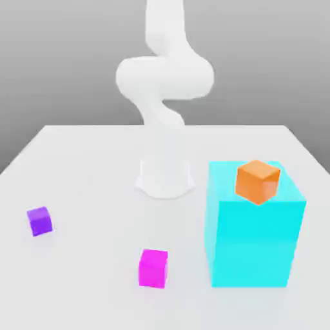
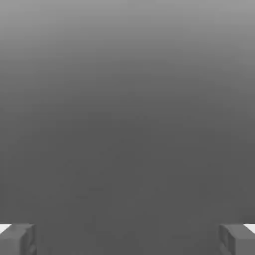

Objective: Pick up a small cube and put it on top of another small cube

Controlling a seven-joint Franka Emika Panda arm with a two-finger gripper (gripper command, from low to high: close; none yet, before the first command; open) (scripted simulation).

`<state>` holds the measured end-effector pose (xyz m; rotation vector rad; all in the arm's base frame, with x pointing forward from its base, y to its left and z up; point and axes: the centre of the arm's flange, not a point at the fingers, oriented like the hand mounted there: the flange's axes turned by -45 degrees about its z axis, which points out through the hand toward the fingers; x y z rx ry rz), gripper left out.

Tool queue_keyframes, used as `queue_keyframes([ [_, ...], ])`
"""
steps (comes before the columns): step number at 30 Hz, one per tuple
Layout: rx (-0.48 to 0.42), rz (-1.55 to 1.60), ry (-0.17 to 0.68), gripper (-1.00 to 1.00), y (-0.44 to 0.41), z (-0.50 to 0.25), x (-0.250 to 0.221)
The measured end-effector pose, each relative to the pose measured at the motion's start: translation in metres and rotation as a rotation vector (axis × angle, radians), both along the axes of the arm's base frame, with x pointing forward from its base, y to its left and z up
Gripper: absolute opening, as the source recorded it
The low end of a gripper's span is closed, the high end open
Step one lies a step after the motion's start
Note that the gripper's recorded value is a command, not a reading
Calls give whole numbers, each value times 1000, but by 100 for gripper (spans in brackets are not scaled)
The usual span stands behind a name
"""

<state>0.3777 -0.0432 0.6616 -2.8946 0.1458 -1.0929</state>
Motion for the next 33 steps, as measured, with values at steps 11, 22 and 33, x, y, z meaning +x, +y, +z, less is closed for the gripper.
queue_keyframes([
  [11,256,-395,358,0,-186,-273,11],
  [22,334,-891,655,0,-278,-465,-169],
  [33,318,-898,667,0,-280,-518,-173],
])
